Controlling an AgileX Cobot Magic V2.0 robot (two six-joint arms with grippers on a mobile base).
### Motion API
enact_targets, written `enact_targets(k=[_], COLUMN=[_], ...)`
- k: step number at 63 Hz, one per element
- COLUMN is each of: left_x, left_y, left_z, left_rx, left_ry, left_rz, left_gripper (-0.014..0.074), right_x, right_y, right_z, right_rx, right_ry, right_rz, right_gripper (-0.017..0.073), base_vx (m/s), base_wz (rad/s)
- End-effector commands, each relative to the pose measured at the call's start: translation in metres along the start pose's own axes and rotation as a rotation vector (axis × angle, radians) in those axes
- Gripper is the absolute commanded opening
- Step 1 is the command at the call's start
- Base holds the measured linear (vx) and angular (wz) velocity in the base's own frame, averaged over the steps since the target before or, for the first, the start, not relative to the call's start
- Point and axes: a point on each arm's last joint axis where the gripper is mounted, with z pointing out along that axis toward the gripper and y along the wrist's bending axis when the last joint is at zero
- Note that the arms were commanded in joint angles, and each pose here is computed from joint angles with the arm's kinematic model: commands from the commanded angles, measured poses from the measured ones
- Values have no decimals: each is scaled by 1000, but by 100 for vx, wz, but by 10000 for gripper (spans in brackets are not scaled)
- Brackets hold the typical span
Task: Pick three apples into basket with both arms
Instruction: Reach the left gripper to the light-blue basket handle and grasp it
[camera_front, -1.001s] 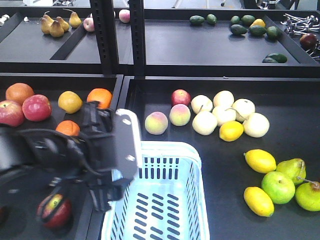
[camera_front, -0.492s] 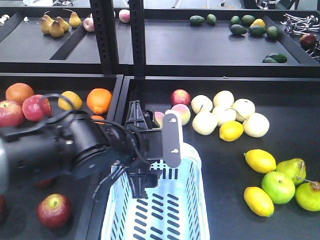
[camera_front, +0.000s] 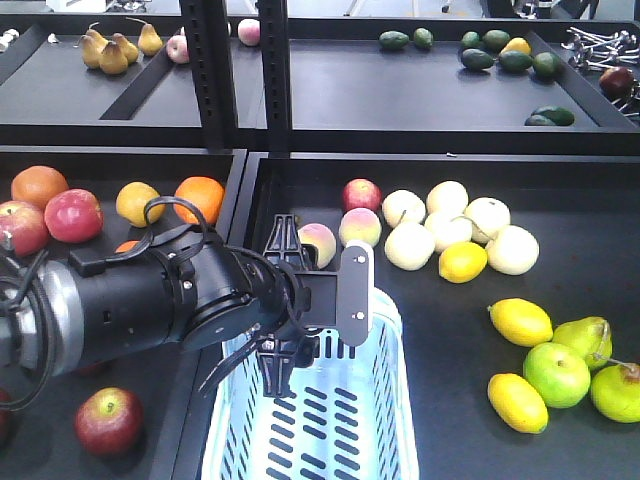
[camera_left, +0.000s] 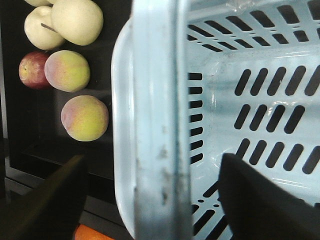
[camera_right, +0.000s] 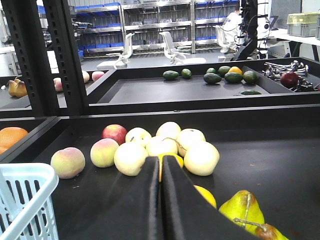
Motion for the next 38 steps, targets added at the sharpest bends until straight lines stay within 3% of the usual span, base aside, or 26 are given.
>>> enact_targets(k=[1,11,21,38], left_x=[-10,-11,-11,-9], left_y=[17,17,17,20], left_z=[-22,-22,-24,-36], left_rx=[-89,-91,-94,-105], left_ry=[-78,-81,-84,-80], left_rz=[-8,-8,-18,-46], left_gripper=[429,248,2,-8], right_x=[-2,-2,-2,-2], right_y=[0,0,0,0], right_z=[0,0,0,0], right_rx=[-2,-2,-2,-2], right_ry=[-59,-59,-59,-59], right_rz=[-13,-13,-13,-13], right_gripper=[-9,-9,-9,-9], base_vx=[0,0,0,0], base_wz=[0,0,0,0])
